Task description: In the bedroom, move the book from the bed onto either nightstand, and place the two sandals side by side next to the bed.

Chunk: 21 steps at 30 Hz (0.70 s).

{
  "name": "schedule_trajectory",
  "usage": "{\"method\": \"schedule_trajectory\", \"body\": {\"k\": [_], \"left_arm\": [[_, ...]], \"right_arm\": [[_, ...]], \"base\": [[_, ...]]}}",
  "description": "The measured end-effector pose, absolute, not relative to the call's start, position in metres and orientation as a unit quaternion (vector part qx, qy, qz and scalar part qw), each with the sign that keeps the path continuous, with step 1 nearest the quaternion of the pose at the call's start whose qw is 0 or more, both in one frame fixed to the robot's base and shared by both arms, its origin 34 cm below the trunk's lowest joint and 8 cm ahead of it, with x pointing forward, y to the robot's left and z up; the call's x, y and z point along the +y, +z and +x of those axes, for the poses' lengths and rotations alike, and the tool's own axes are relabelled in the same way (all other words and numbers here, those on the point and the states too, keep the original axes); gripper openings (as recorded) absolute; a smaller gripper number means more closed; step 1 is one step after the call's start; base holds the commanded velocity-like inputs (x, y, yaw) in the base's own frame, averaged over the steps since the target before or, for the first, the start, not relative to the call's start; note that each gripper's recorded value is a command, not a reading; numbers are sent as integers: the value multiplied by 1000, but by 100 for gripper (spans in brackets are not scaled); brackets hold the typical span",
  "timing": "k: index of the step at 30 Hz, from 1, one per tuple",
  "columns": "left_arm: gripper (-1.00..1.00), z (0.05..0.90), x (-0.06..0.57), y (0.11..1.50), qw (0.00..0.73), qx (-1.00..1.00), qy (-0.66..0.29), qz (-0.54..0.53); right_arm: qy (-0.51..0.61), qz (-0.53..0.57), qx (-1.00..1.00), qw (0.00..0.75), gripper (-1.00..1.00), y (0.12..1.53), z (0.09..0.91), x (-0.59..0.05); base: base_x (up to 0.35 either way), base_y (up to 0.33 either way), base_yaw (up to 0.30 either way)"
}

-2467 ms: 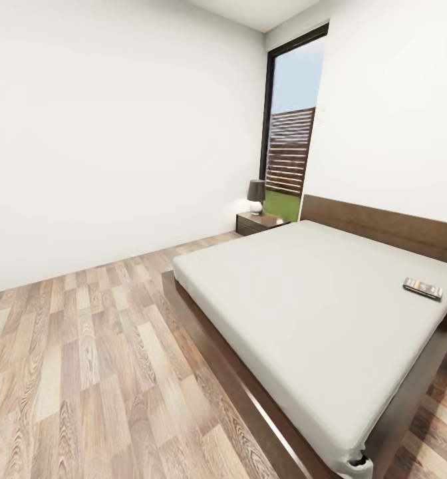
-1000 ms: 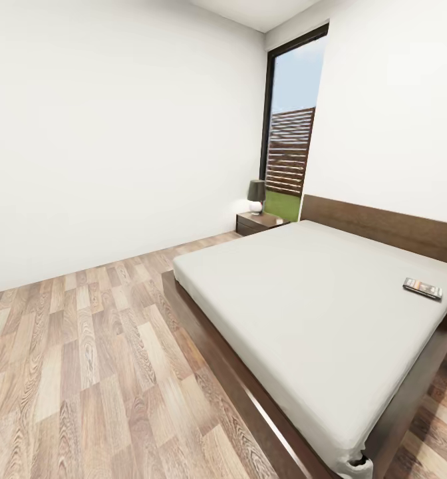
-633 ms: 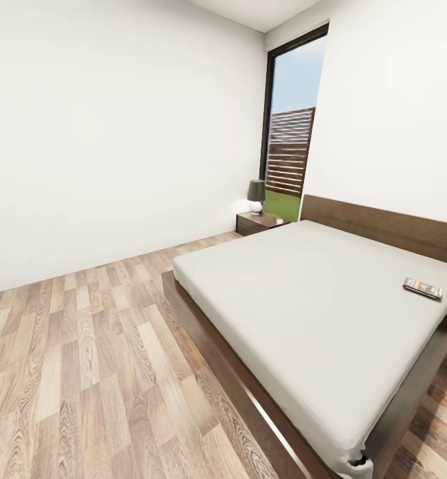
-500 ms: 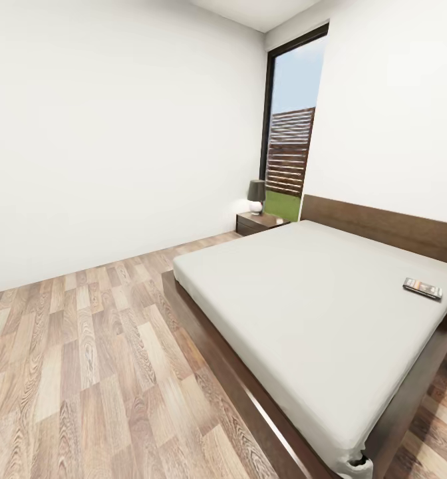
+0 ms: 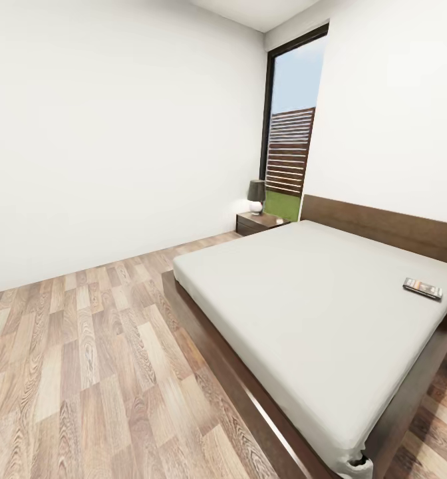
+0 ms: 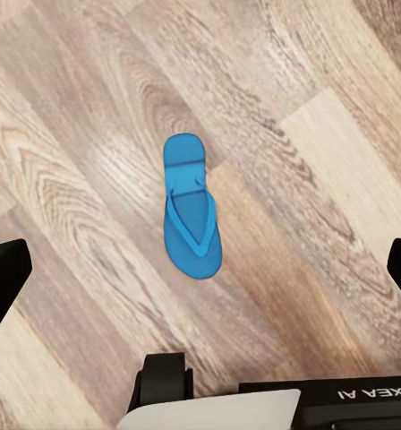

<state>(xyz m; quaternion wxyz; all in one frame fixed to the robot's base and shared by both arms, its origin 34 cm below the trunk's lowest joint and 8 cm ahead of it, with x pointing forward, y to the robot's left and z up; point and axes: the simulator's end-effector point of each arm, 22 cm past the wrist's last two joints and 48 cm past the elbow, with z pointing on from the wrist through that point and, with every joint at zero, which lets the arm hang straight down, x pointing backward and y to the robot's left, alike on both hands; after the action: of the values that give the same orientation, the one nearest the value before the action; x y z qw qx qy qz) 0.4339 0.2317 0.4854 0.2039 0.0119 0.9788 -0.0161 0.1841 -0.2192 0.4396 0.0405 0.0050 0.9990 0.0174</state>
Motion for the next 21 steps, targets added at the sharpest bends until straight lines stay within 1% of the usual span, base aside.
{"method": "schedule_trajectory", "body": {"k": [21], "left_arm": [[100,432,229,485,198,980,-22,13]], "right_arm": [[17,6,998,54,100,441,197,-219]], "base": [[0,0,0]]}}
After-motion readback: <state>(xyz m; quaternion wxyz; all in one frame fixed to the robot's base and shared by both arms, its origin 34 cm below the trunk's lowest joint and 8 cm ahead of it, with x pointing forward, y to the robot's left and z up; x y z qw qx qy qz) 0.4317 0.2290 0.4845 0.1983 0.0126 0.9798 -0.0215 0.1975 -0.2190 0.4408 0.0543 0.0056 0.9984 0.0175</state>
